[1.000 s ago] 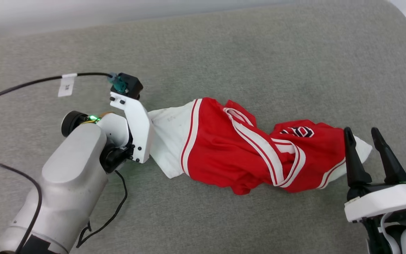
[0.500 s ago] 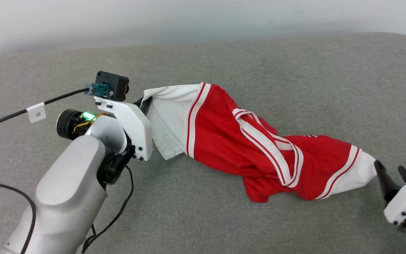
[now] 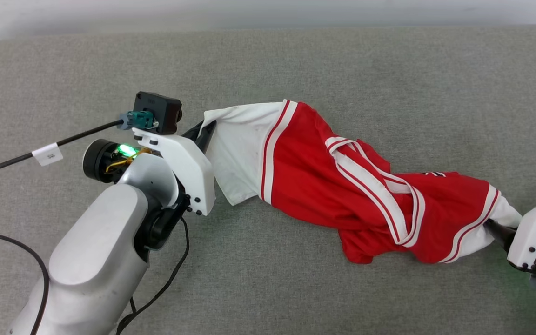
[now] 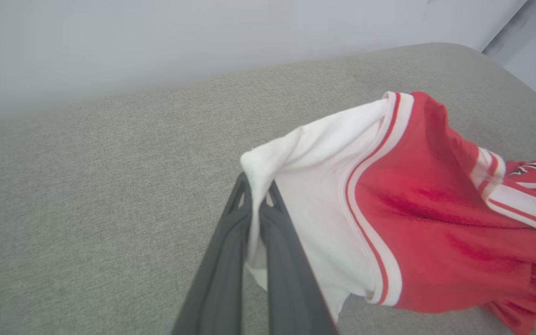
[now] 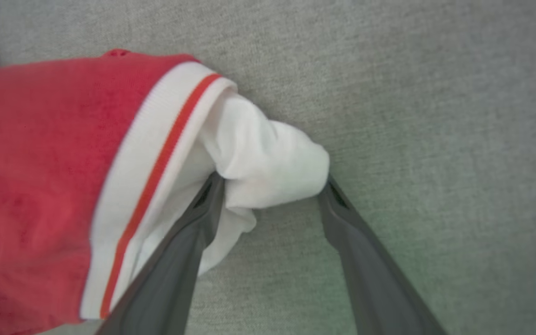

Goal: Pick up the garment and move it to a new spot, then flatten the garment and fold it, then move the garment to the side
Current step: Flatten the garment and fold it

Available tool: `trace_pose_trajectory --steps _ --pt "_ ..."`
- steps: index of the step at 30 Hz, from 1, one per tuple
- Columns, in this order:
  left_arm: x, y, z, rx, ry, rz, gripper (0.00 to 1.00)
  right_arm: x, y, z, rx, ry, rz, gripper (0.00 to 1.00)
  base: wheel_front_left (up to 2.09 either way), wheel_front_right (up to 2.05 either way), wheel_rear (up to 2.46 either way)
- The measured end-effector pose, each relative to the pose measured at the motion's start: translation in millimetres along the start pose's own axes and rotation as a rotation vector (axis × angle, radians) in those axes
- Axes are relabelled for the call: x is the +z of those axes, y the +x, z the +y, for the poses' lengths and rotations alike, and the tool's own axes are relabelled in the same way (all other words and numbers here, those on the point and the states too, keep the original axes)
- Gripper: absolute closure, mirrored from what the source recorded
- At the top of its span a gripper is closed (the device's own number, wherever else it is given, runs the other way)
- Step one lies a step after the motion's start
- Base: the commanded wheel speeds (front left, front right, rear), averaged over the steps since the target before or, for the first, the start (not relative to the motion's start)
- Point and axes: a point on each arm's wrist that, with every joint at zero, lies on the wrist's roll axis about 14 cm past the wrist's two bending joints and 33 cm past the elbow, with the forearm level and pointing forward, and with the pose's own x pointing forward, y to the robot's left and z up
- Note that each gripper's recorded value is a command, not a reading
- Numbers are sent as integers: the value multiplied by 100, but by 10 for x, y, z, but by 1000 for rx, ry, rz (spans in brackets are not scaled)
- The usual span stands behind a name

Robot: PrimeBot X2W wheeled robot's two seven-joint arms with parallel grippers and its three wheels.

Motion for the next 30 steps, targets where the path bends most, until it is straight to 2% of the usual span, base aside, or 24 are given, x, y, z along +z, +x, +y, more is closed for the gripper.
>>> trace_pose_trajectory --steps 3,4,5,9,12,20,30 --pt "-46 -1 32 8 -5 10 100 -66 76 19 4 -13 57 0 0 0 0" --pt "-56 -5 40 10 -6 12 100 -78 92 30 10 -7 72 58 0 0 0" --pt "-63 -9 43 11 -7 13 100 -88 99 37 16 1 85 100 0 0 0" --pt "-64 -37 42 13 -9 14 100 -85 91 96 35 -11 96 100 0 0 0" --pt "-40 -78 69 24 -3 0 100 30 33 88 28 -45 39 100 0 0 0" --pt "375 -249 227 103 21 -139 100 931 -457 306 30 -213 -315 100 0 0 0" --pt "1228 -246 431 177 36 -340 100 1828 -883 756 68 -319 -541 100 0 0 0"
